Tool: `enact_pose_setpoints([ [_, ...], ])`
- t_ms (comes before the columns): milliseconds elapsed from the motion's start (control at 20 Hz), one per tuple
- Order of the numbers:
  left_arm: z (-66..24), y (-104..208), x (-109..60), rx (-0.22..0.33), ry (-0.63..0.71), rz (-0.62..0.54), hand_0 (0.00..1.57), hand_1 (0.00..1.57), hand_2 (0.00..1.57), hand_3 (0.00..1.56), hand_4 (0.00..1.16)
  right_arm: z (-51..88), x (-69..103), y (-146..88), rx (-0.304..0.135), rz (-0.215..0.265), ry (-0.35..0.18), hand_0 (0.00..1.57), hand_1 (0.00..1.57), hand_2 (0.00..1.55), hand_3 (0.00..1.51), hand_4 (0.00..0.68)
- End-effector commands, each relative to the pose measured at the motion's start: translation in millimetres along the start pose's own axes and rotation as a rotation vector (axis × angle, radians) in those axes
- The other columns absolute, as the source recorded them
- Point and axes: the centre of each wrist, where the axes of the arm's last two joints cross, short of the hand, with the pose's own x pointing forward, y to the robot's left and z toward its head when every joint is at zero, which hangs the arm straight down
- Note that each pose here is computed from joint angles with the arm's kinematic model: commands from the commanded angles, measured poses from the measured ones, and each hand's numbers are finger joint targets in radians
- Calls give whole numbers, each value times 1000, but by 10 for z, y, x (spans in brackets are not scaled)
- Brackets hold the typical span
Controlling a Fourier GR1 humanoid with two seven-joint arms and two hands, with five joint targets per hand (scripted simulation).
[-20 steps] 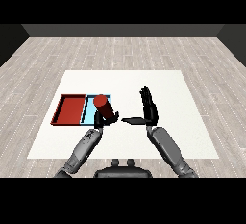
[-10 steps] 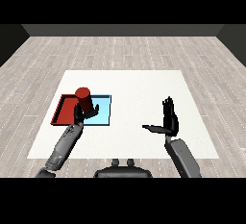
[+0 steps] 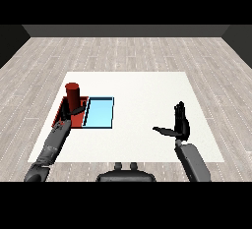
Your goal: Pick the red can and put it in the red box
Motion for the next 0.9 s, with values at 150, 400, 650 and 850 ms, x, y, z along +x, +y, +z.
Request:
enact_pose_setpoints([
  [150, -342, 149, -219, 20, 159, -109, 1571, 1571, 1564, 1493, 1058, -125, -118, -64, -20, 62, 35, 0, 0, 0, 0, 0],
  [400, -80, -88, -543, -2, 324, -224, 1363, 1363, 1247, 1285, 948, -193, -244, 102, -27, -20, 43, 0, 0, 0, 0, 0],
  [650, -83, 77, -651, -6, 471, -309, 593, 593, 628, 406, 781, -306, -258, -60, -46, 16, 28, 0, 0, 0, 0, 0],
  [850, 36, 253, -843, 65, 572, -233, 887, 887, 877, 343, 676, -304, -435, 73, -40, -5, 33, 0, 0, 0, 0, 0],
])
